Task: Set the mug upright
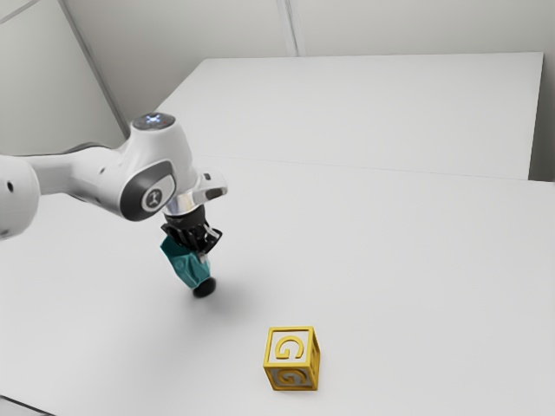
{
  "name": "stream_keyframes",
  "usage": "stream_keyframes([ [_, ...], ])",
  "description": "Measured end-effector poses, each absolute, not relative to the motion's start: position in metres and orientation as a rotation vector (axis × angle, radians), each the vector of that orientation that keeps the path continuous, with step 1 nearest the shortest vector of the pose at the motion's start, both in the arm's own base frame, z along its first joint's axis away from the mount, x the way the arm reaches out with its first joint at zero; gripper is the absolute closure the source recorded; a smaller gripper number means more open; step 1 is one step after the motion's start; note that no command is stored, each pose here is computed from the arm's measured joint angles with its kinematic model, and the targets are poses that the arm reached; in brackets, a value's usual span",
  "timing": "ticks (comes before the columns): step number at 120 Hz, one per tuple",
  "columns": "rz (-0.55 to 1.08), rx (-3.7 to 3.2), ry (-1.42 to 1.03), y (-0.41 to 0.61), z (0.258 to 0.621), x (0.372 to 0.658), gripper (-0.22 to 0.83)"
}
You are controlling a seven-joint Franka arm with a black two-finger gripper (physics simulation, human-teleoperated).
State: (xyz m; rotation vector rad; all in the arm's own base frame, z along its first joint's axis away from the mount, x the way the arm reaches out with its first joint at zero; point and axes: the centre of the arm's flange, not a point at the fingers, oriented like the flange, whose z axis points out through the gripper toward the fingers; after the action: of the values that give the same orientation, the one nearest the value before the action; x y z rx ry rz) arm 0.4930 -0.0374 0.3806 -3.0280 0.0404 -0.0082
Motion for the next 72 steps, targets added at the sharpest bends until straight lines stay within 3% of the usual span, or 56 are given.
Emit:
stream_keyframes([
  [72,0.062,-3.018,-0.089,-0.043,0.348,0.496,0.78],
])
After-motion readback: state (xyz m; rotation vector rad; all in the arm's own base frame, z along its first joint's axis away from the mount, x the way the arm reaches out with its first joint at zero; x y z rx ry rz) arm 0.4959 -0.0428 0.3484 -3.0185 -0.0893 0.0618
